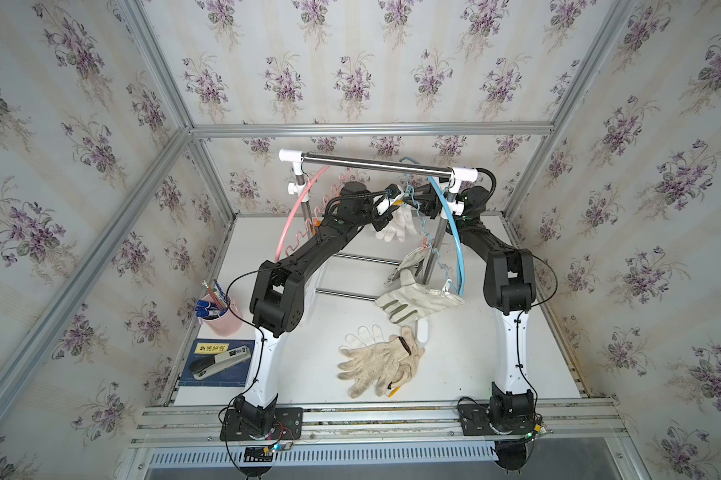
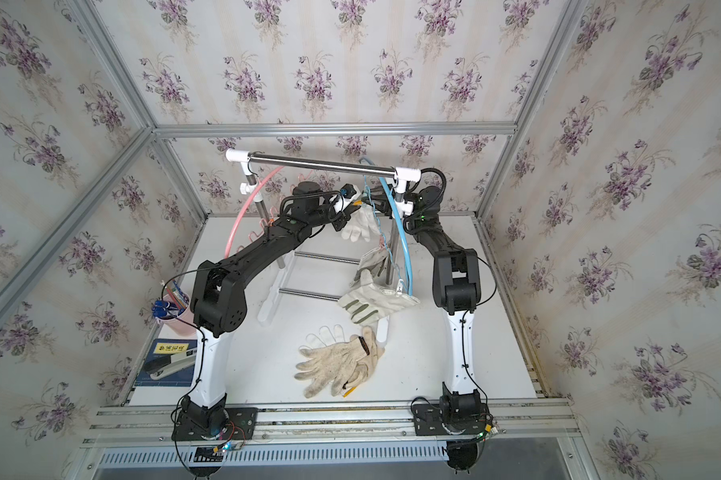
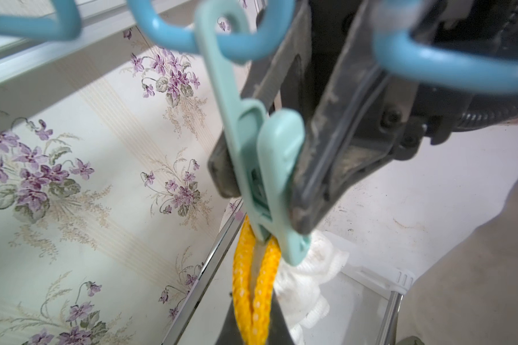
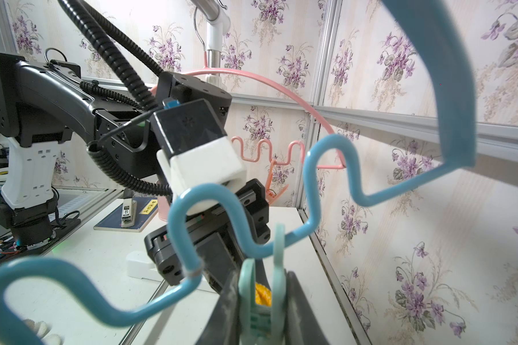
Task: Clip the gloves onto a hanger to dry
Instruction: Clamp the glove onto the hanger.
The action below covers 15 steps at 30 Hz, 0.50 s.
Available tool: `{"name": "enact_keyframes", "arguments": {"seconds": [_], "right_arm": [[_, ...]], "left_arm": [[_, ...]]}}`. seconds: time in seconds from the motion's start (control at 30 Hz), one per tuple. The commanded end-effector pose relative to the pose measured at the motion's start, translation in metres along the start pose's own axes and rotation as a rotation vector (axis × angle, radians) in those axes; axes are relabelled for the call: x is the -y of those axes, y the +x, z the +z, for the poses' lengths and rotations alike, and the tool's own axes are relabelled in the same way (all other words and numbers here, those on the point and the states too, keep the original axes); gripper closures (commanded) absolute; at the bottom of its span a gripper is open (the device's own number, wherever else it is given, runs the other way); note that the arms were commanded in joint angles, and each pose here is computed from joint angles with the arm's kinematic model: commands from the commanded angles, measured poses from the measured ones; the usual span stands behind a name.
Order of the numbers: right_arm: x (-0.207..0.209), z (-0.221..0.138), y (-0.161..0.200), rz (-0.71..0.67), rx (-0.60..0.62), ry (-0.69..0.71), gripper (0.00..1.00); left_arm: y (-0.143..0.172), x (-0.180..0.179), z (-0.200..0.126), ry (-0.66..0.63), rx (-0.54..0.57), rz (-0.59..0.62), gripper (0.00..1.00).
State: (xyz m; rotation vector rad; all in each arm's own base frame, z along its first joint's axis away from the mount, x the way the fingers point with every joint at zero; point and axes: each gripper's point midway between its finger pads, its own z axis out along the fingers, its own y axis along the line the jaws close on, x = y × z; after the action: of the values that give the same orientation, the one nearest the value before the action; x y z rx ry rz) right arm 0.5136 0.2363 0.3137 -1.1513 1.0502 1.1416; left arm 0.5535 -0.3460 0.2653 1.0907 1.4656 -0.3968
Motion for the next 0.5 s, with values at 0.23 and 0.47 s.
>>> {"name": "enact_keyframes", "arguments": {"seconds": [0.23, 0.47], "right_arm": [[-0.0021, 0.0001, -0.0005, -0.024, 0.003, -0.006, 0.85], [0.0007, 0.0002, -0.0011, -0.014, 0.011, 0.011, 0.61]], "left_arm": [[-0.0218, -0.0044, -0.0033, -0.004, 0.052, 0.035, 1.00], [-0.0184, 0.0007, -0.0017, 0.008, 0.046, 0.030, 1.00]]}}
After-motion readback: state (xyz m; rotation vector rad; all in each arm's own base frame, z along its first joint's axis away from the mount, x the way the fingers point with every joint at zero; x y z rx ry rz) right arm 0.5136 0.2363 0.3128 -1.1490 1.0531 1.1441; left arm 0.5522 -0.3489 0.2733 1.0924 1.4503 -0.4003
